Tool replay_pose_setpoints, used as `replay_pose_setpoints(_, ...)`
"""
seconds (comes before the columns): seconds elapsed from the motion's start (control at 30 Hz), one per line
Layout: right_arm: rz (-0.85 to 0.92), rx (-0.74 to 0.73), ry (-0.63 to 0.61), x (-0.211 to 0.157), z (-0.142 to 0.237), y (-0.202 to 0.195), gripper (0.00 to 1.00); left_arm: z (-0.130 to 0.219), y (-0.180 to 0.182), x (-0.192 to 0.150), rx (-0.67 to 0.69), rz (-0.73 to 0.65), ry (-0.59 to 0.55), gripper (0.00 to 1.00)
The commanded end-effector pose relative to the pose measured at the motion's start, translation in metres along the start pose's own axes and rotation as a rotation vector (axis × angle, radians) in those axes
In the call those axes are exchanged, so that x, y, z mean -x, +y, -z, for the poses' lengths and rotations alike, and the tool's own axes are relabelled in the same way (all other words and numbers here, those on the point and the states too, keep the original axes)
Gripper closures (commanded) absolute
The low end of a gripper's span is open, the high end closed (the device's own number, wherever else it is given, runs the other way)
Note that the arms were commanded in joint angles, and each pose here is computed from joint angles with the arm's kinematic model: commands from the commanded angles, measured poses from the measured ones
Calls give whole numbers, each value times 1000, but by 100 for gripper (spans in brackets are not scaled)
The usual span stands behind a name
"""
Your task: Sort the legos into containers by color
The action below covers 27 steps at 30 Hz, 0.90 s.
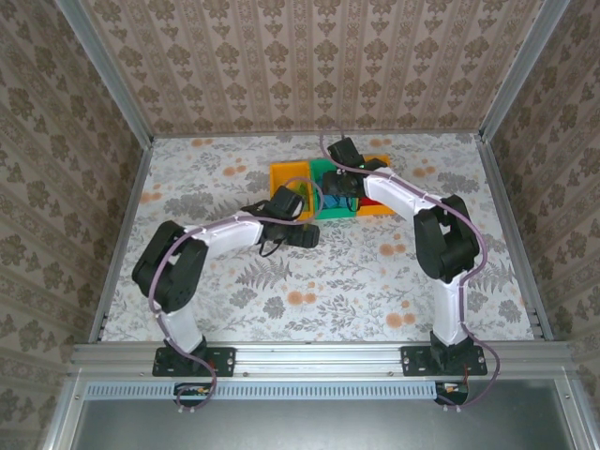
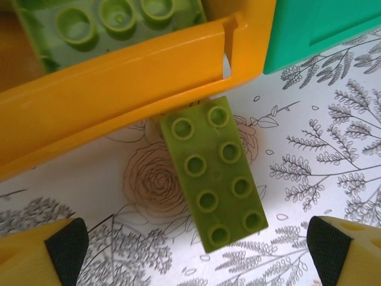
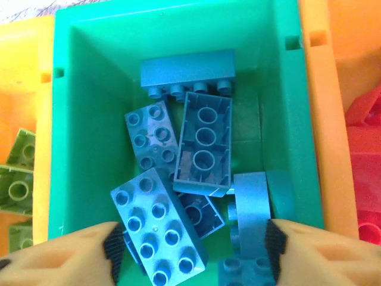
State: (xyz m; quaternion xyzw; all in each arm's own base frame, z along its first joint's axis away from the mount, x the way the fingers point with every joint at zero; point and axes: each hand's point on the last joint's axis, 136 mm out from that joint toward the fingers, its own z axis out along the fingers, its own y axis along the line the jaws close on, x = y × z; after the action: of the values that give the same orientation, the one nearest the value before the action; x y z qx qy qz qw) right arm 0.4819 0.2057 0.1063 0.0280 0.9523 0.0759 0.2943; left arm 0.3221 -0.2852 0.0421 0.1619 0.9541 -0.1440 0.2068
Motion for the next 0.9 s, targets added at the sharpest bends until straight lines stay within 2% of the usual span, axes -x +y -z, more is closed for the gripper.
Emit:
replay_pose_setpoints(0.0,1,-1,-46,6,28,-6,26,-4,-4,4,19,0,14,4)
replay_pose_setpoints(0.13,-4,26,-89,1,52,-11,19,-13,-4,9,34,-9,22,7)
replay_pose_setpoints(0.2,-4,17,-115,0,62,-17,15,-17,-5,10,41,-19,27,14)
replay_pose_setpoints(0.3,2,-19,-159,1,77,-29,11,-24,-4,9,49,-35,43,34)
replay_pose_setpoints(0.37,2,-35,-173,1,85,-36,9,-28,-4,6,45,-39,56,51)
replay_pose_setpoints(0.47,-5,-44,-179,1,93,-45,8,-26,-6,-2,30,-31,64,65)
replay_pose_setpoints(0.7,-35,-61,-177,-3,96,-62,6,17,-12,-7,-6,-34,14,68)
replay_pose_setpoints(0.87,-50,-72,-180,-7,97,-70,6,66,-18,15,-22,-51,-85,68)
